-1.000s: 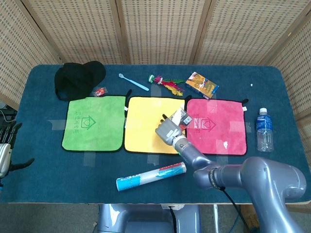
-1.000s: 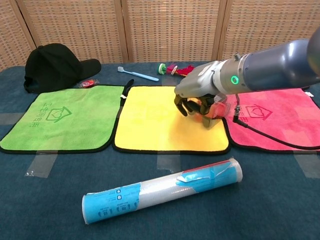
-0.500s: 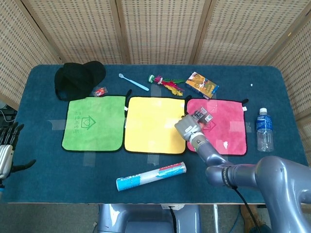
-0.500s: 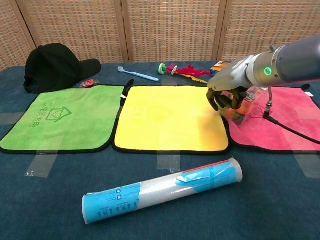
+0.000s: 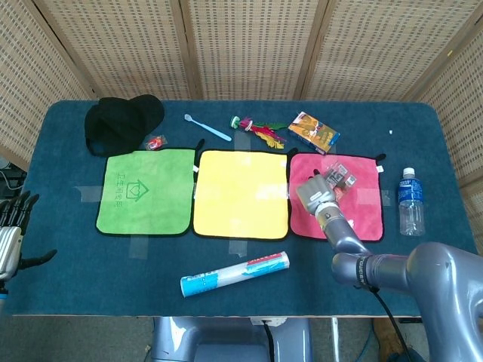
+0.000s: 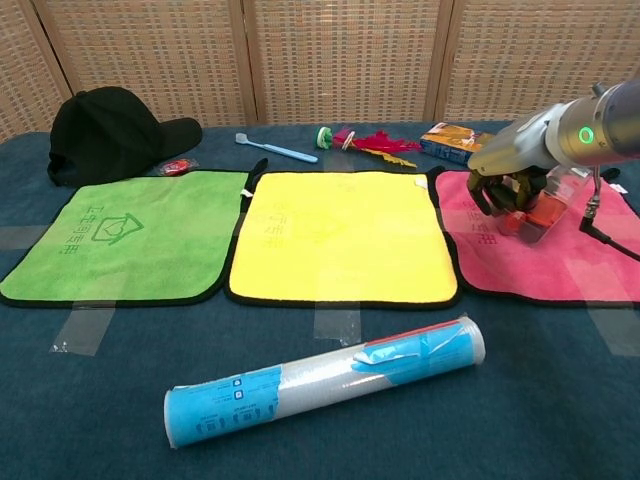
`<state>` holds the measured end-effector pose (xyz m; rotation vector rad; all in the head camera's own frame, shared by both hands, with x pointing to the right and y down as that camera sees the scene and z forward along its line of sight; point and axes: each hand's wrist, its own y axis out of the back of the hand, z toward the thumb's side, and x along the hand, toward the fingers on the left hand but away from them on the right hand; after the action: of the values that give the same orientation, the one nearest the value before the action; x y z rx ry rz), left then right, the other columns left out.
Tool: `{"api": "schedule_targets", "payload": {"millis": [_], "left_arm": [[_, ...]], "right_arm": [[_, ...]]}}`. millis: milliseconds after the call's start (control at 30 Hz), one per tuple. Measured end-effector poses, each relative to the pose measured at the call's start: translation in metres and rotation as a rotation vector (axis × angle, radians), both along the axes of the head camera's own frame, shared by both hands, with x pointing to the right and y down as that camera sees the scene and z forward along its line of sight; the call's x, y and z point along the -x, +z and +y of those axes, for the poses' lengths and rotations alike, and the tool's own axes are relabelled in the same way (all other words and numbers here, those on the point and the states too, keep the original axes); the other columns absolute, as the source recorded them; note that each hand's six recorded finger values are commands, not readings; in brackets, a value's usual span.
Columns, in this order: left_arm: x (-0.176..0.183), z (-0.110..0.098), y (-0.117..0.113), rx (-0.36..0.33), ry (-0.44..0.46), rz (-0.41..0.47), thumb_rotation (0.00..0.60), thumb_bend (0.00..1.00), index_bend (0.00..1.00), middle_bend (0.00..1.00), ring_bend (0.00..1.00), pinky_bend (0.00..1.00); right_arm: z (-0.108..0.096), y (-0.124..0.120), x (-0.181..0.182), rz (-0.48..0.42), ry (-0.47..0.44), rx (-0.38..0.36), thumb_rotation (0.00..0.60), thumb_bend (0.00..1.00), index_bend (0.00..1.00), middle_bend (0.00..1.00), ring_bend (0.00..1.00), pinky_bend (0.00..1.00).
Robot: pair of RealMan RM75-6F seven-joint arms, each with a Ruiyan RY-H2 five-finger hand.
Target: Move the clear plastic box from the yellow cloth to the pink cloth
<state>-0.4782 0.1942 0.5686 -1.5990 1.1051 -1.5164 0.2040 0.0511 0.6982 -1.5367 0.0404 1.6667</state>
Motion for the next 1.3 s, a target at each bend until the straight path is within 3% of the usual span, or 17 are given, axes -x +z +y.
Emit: {"api": "schedule_targets", "payload": {"millis": [167, 200, 333, 433, 700, 867, 967, 1100, 1300], "left_arm": [[-0.001, 0.001, -0.001, -0.002, 0.001, 0.002, 0.6, 0.0, 0.0, 0.0, 0.0, 0.0], [-0.001, 0.001, -0.001, -0.001, 0.001, 0.003, 0.6, 0.0, 0.0, 0.0, 0.0, 0.0], [-0.002, 0.002, -0.002, 0.0, 0.006, 0.009, 0.6, 0.0, 0.0, 0.0, 0.0, 0.0], [-0.003, 0.003, -0.003, -0.002, 0.012, 0.014, 0.6, 0.0, 0.0, 0.0, 0.0, 0.0], [-0.006, 0.006, -0.01, -0.012, 0.03, 0.041, 0.6, 0.0, 0.0, 0.0, 0.0, 0.0], [-0.009, 0.009, -0.018, -0.032, 0.05, 0.057, 0.6, 0.0, 0.0, 0.0, 0.0, 0.0], [-0.011, 0.012, -0.022, -0.042, 0.065, 0.067, 0.6, 0.0, 0.0, 0.0, 0.0, 0.0], [-0.013, 0.018, -0.027, -0.051, 0.085, 0.083, 0.6, 0.0, 0.0, 0.0, 0.0, 0.0], [-0.016, 0.024, -0.031, -0.057, 0.103, 0.093, 0.6, 0.0, 0.0, 0.0, 0.0, 0.0]], "right_arm": [[0.0, -0.001, -0.008, 0.004, 0.029, 0.006, 0.6, 0.98, 0.3, 0.34, 0.25, 0.15], [0.0, -0.002, -0.008, -0.004, 0.032, 0.006, 0.6, 0.89, 0.25, 0.3, 0.23, 0.15], [0.0, -0.007, -0.005, -0.051, 0.045, 0.01, 0.6, 0.22, 0.02, 0.08, 0.11, 0.06], [0.0, -0.014, -0.001, -0.097, 0.041, 0.004, 0.6, 0.04, 0.0, 0.0, 0.04, 0.0], [-0.004, -0.059, 0.004, -0.283, 0.013, -0.103, 0.6, 0.0, 0.0, 0.0, 0.0, 0.0], [-0.009, -0.106, -0.02, -0.398, 0.004, -0.283, 0.6, 0.0, 0.0, 0.0, 0.0, 0.0], [-0.005, -0.131, -0.049, -0.443, 0.045, -0.391, 0.6, 0.0, 0.0, 0.0, 0.0, 0.0], [0.019, -0.153, -0.094, -0.498, 0.132, -0.493, 0.6, 0.0, 0.0, 0.0, 0.0, 0.0], [0.074, -0.161, -0.152, -0.546, 0.275, -0.54, 0.6, 0.0, 0.0, 0.0, 0.0, 0.0]]}}
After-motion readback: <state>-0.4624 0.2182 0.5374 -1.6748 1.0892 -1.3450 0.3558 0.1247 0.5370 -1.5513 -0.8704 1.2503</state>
